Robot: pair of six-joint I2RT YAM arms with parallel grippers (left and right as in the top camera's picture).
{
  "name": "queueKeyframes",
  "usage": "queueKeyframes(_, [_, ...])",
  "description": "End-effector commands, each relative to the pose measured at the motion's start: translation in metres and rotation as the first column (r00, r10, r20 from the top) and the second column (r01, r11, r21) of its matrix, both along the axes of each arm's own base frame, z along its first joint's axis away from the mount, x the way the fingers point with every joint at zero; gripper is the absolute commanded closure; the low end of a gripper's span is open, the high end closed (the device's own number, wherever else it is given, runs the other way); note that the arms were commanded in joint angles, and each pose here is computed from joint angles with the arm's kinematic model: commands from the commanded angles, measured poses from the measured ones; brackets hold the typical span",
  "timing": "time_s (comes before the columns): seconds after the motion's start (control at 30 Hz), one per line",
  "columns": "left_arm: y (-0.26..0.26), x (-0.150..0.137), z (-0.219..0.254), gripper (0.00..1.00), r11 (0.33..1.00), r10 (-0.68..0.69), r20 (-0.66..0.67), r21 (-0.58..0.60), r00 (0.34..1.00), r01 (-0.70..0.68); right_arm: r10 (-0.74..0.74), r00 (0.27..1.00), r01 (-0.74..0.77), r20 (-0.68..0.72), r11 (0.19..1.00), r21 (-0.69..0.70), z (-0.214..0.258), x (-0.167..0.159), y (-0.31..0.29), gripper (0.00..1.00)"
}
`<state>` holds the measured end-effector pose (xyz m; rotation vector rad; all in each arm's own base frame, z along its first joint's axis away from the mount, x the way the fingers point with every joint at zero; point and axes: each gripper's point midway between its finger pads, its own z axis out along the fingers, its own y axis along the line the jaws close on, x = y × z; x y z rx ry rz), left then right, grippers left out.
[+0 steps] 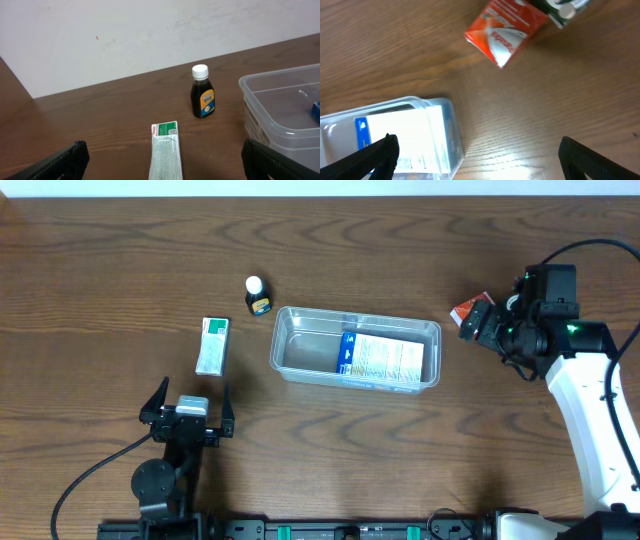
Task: Pack container
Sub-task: 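Move the right gripper to the red caplets box and grasp it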
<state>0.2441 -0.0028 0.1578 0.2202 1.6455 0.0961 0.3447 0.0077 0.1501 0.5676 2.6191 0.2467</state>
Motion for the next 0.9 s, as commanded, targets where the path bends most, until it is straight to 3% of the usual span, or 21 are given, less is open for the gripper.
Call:
queueKeyframes(0.0, [0.000, 0.000, -0.016, 0.02, 1.000, 0.000, -0.046, -0.019, 0.999, -0.001, 0.038, 0.999, -0.038, 0.039, 0.999, 0.018, 0.016, 0.003, 0.007, 0.01])
queueKeyframes(0.2, [0.000, 0.000, -0.016, 0.02, 1.000, 0.000, -0.046, -0.019, 0.999, -0.001, -0.036, 0.999, 0.036, 0.020, 0.999, -0.028, 0.051, 0.004, -0.006, 0.01])
queueKeyframes(0.43, [0.000, 0.000, -0.016, 0.02, 1.000, 0.000, -0.045, -0.019, 0.999, -0.001, -0.142, 0.988, 0.139, -0.052, 0.989, -0.056, 0.081, 0.034, -0.022, 0.01])
queueKeyframes(0.87, [0.000, 0.000, -0.016, 0.02, 1.000, 0.000, -0.046, -0.019, 0.999, -0.001, -0.231, 0.894, 0.238, -0.384, 0.971, -0.031, -0.048, 0.070, -0.027, 0.01])
